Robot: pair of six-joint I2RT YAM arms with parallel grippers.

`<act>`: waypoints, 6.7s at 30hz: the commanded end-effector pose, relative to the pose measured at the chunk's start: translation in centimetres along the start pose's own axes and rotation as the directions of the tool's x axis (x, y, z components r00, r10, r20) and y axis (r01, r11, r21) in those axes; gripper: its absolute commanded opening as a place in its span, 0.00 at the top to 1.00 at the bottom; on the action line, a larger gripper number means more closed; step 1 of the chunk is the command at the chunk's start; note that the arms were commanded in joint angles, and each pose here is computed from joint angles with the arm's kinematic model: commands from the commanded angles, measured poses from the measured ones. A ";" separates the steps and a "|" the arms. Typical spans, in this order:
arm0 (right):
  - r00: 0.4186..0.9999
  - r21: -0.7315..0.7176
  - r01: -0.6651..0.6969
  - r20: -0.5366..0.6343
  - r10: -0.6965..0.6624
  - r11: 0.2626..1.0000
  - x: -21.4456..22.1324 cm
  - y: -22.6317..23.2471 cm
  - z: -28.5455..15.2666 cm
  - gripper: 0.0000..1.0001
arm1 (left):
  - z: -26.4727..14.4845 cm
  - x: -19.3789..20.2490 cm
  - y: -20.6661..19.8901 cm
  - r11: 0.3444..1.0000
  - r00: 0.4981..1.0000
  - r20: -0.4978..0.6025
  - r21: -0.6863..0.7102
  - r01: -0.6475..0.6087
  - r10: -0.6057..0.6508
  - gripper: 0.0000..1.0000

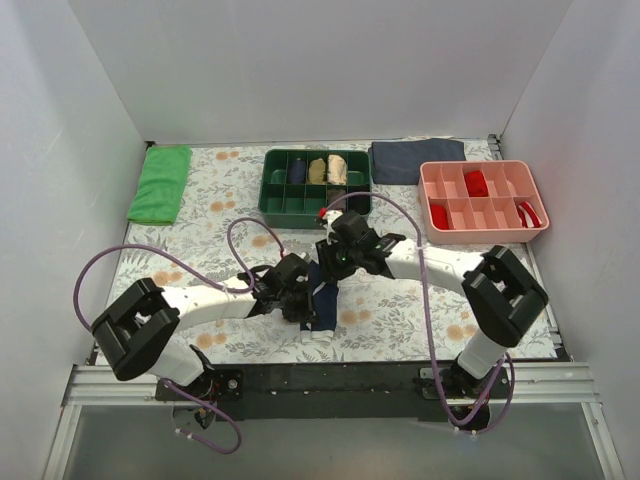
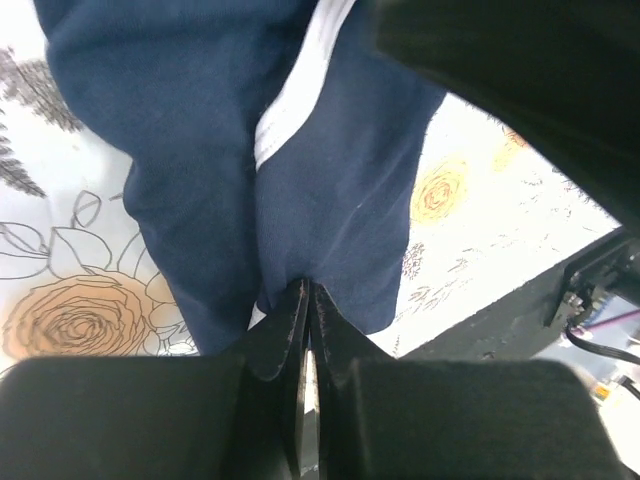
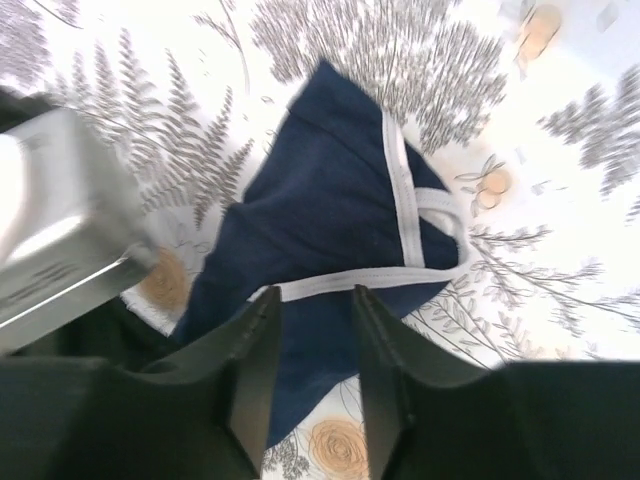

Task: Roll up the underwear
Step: Roll the underwear to the center of the board.

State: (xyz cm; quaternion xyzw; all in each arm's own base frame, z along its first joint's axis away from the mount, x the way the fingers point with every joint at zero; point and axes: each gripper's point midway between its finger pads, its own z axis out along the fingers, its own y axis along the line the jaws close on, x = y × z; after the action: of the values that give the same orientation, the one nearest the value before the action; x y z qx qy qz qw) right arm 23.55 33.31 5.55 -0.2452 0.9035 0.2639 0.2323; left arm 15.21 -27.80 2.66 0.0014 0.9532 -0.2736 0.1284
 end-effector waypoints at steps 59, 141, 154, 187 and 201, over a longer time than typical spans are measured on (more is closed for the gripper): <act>0.989 -0.051 0.094 -0.106 -0.099 0.994 8.9 8.3 -0.4 0.99 | -10.8 -14.3 9.1 0.929 0.903 0.396 -0.242 0.279 -0.168 0.15; 0.514 0.103 0.858 -0.151 -0.844 0.504 13.6 8.2 1.7 0.54 | -10.9 -14.0 9.2 0.948 0.864 0.458 -0.126 0.294 -0.207 0.14; 0.504 0.109 0.864 -0.174 -0.846 0.492 13.6 8.0 1.9 0.55 | -10.8 -14.1 9.1 0.949 0.867 0.454 -0.121 0.290 -0.207 0.15; 0.835 -0.251 0.526 -0.028 -0.550 0.812 11.3 9.3 0.5 0.99 | -10.8 -14.1 9.2 0.948 0.868 0.453 -0.129 0.290 -0.204 0.15; 0.935 -0.436 0.317 -0.005 -0.354 0.842 6.0 10.7 -1.6 0.99 | -10.9 -13.6 8.2 0.963 0.876 0.440 -0.075 0.257 -0.199 0.69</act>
State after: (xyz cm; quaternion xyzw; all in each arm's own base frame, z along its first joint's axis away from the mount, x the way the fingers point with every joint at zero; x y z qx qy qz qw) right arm 11.92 37.03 3.89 -0.4724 0.7901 0.3435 0.1859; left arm 26.45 -13.70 9.43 -0.1944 0.9197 -0.1874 0.2851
